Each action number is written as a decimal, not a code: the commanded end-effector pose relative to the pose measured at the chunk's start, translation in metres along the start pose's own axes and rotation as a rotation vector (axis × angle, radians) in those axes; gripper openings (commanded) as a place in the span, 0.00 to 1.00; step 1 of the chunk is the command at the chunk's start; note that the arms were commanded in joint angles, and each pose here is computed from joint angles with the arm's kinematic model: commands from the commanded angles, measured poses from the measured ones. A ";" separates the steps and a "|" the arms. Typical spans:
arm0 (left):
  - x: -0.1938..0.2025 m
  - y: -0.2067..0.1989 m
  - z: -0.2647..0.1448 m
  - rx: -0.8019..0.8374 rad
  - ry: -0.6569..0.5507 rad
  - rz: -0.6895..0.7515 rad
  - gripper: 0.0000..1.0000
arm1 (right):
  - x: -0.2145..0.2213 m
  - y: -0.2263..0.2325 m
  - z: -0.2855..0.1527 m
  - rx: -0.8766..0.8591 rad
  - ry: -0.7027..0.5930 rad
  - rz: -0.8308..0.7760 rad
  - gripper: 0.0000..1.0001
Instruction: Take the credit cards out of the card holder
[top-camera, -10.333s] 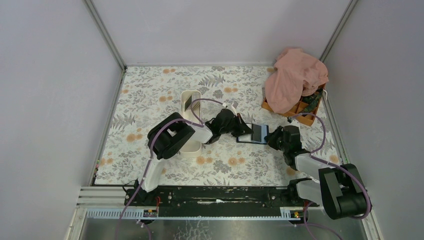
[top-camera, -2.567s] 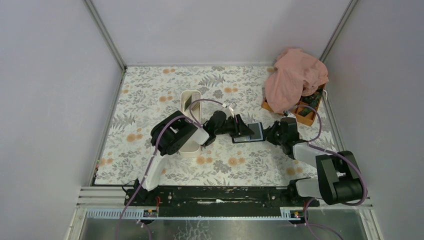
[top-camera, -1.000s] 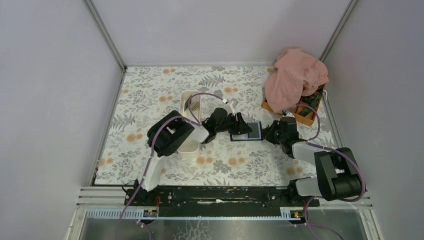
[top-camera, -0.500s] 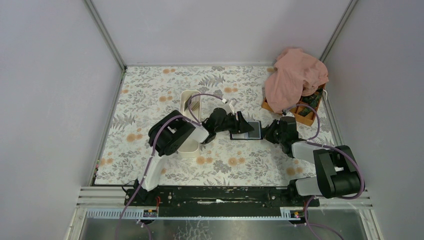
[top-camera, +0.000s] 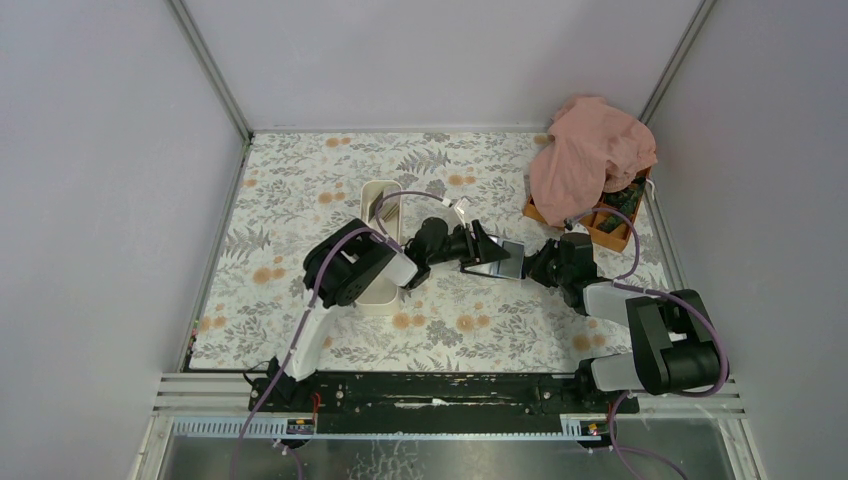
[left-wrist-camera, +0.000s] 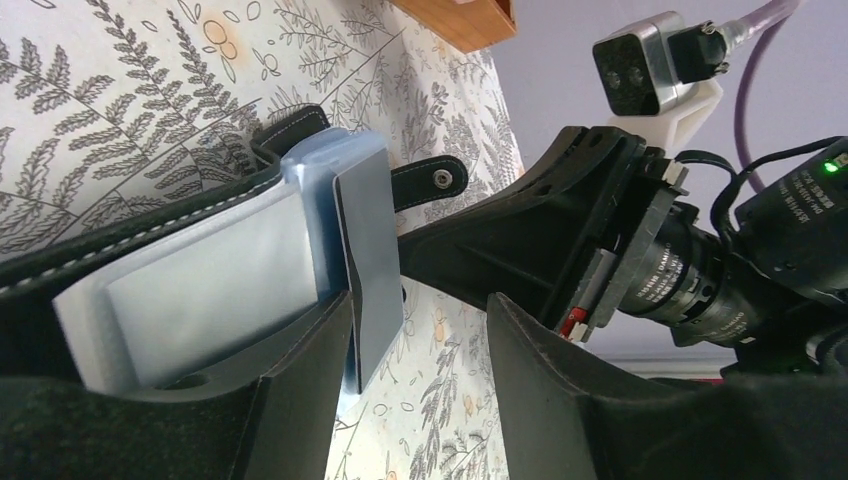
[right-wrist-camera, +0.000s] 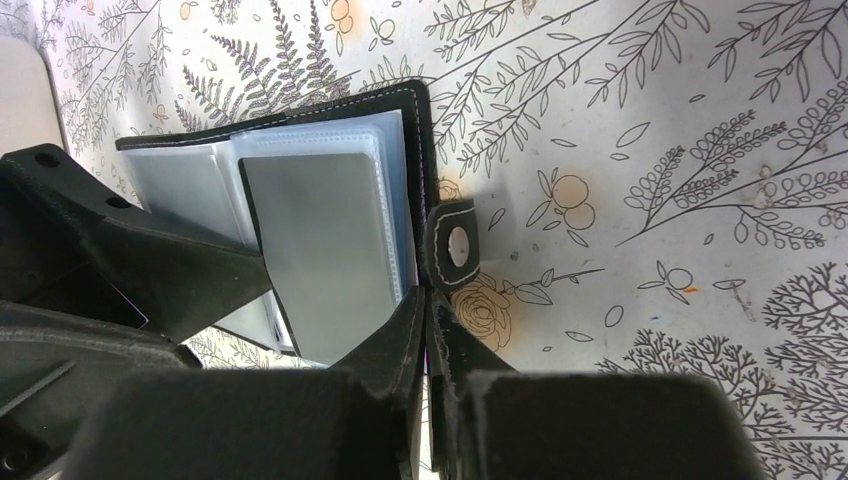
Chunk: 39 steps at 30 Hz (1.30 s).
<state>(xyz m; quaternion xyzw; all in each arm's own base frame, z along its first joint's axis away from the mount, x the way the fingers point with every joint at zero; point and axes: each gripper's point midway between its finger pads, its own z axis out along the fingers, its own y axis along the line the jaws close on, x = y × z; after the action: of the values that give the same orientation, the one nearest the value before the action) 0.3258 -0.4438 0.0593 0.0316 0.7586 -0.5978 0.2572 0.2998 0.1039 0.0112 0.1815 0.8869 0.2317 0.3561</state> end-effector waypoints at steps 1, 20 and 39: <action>0.024 -0.030 0.002 0.155 0.087 -0.016 0.59 | 0.021 -0.010 0.002 0.031 0.078 0.009 0.06; 0.034 -0.004 0.011 0.093 0.115 0.004 0.47 | 0.024 -0.010 0.005 0.027 0.090 0.015 0.06; 0.025 0.048 -0.023 -0.028 0.189 -0.137 0.50 | 0.024 -0.003 0.012 0.014 0.114 0.092 0.03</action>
<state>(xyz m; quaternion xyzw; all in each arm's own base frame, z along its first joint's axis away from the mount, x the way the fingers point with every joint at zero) 0.3270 -0.4295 0.0471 0.0403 0.7673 -0.6090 0.1965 0.3132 0.1169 0.0108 0.2029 0.8745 0.2708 0.3474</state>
